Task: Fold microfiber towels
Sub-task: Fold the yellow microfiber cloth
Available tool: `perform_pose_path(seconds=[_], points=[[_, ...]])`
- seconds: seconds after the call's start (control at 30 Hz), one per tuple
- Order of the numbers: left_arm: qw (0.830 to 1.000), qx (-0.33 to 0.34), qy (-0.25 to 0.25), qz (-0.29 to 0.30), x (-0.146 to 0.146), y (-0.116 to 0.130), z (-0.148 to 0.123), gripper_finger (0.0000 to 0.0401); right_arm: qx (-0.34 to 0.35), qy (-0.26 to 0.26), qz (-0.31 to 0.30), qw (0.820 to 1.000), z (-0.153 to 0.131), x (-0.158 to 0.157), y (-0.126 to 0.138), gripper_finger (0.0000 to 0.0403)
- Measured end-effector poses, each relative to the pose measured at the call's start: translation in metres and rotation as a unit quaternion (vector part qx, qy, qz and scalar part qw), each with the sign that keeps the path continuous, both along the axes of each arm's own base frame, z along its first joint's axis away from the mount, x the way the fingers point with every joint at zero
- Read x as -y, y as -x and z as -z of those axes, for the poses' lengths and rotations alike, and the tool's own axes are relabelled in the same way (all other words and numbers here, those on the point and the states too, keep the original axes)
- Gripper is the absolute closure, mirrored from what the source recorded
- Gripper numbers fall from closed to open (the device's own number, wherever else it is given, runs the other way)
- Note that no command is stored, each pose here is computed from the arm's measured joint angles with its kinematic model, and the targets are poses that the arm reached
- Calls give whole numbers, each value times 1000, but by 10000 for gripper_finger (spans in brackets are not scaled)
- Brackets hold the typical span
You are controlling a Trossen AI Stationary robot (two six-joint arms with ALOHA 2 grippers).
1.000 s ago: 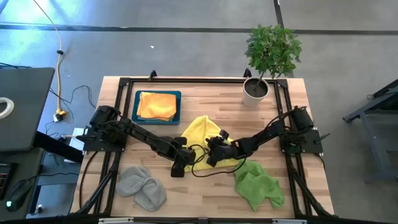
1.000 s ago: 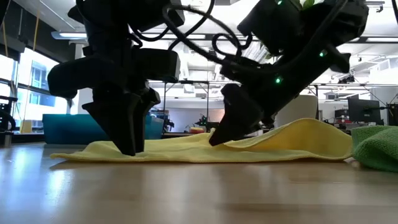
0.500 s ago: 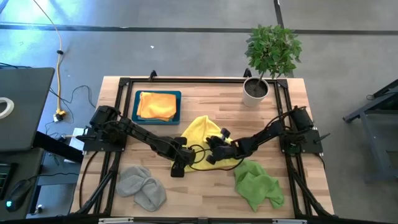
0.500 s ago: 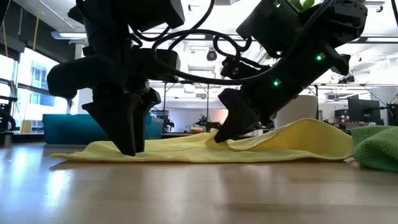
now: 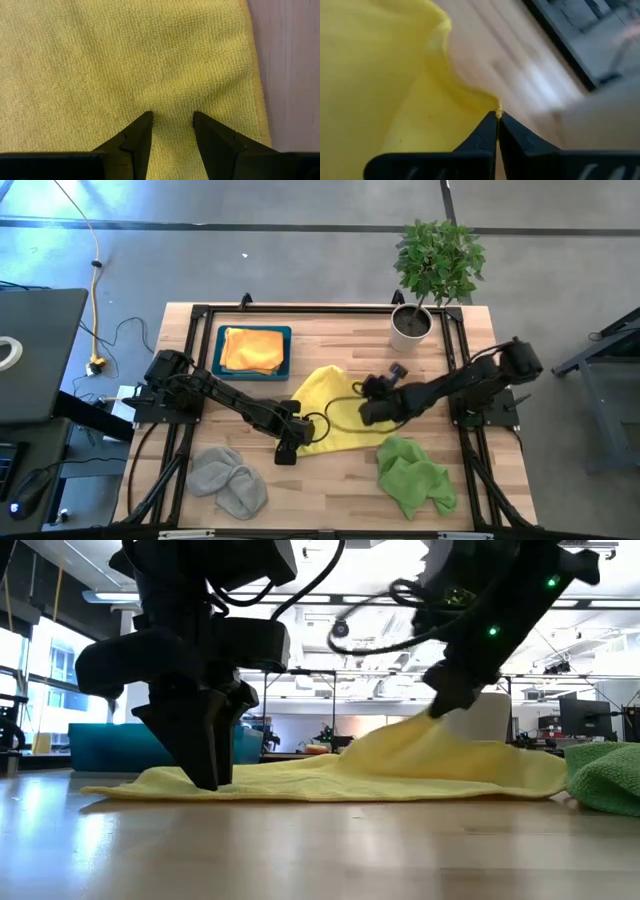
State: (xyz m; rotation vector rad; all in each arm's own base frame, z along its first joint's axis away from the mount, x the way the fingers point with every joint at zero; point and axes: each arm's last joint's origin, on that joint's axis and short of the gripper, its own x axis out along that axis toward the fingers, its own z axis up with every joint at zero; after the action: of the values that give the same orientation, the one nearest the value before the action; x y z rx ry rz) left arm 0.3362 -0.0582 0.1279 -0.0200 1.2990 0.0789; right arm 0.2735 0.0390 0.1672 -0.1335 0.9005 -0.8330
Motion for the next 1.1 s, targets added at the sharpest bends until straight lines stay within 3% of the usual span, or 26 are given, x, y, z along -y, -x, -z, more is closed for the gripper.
perform_pose_path(seconds=[0.13,0.33,0.4,0.47,0.57,0.67,0.87,1.1], points=[[1000,1,0,0,0,0,0,263,-27,2,34,999,-6,17,9,383],[1000,6,-1,-1,0,-1,0,263,-50,23,38,998,-12,33,11,288],[1000,6,-1,-1,0,-1,0,263,-24,-7,55,998,-16,35,12,262],[1000,4,-1,-1,0,0,-1,263,6,-70,60,996,-19,33,12,249],[1000,4,-2,3,0,0,-2,263,25,-174,36,984,-19,23,8,248],[1000,2,-9,23,0,1,-4,263,31,-220,-2,975,-13,9,1,255],[999,-1,-30,27,-10,1,-5,263,0,-217,-22,976,11,-8,-8,265],[999,-15,-44,23,-28,1,-5,263,-46,-191,-3,980,37,3,-13,265]])
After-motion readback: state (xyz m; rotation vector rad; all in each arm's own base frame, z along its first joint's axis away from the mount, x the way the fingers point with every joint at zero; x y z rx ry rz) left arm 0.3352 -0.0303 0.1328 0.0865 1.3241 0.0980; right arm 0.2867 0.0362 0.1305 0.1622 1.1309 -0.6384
